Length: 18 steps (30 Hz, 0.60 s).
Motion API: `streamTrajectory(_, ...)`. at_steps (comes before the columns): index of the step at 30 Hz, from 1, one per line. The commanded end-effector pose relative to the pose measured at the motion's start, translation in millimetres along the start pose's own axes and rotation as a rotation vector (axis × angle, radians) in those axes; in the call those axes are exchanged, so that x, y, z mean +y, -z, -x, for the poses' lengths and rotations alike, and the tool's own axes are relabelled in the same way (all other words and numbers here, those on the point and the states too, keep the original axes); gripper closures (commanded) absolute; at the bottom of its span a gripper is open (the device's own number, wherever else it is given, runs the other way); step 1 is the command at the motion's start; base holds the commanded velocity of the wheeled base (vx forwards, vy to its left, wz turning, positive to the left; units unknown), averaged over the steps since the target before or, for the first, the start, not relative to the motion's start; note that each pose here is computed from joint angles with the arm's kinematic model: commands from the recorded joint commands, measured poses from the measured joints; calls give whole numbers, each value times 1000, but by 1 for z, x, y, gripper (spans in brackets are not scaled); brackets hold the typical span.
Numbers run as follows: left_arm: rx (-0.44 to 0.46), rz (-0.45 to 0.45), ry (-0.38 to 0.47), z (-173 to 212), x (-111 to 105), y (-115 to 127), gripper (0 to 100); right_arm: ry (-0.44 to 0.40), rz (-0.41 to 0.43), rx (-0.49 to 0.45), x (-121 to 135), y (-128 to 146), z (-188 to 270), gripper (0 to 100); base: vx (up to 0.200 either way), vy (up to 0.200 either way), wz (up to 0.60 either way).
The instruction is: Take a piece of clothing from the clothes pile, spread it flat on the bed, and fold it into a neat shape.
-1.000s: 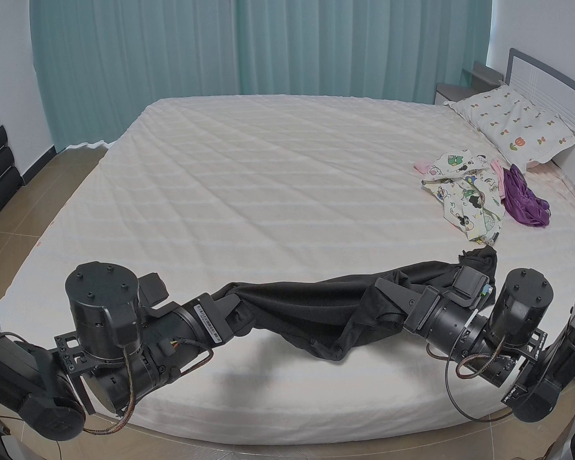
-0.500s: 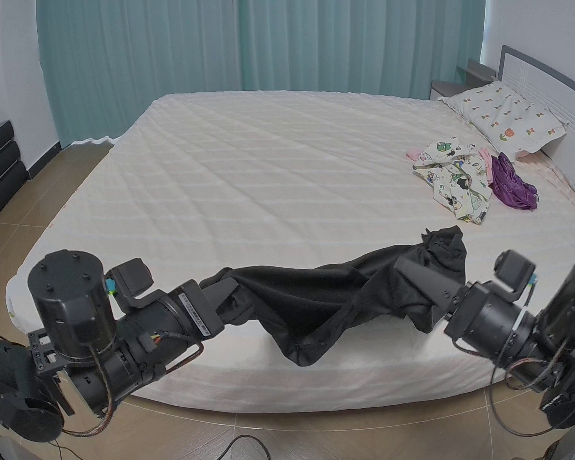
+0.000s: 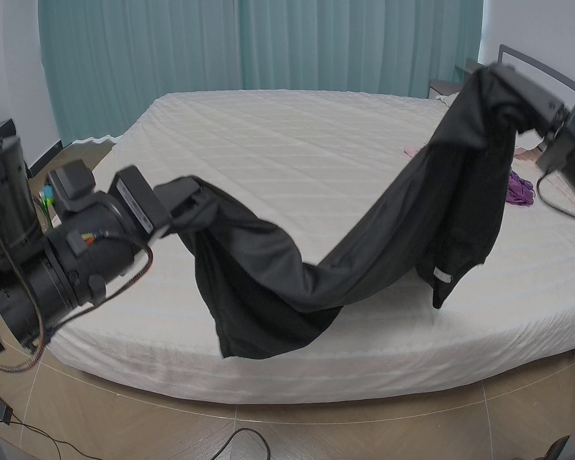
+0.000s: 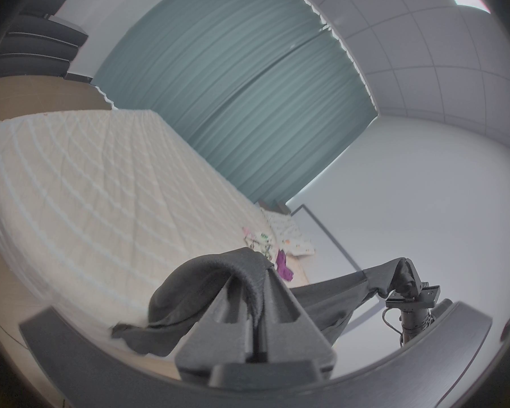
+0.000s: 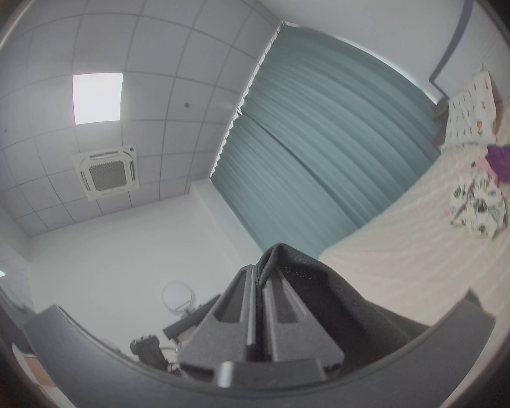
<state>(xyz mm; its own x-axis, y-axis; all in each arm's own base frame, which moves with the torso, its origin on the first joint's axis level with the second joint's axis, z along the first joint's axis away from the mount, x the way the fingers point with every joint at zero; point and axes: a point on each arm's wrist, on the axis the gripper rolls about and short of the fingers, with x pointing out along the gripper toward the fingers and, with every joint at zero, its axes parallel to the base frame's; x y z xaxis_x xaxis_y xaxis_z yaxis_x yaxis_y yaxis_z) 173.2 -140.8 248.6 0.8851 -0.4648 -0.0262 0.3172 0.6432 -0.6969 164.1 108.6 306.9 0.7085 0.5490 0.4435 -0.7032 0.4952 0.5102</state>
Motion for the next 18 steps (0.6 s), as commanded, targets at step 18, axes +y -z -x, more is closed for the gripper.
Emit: streamTrajectory(18, -209, 64, -241, -131, 36, -62, 100, 339, 148, -209, -171, -23, -163, 100, 56, 0, 0)
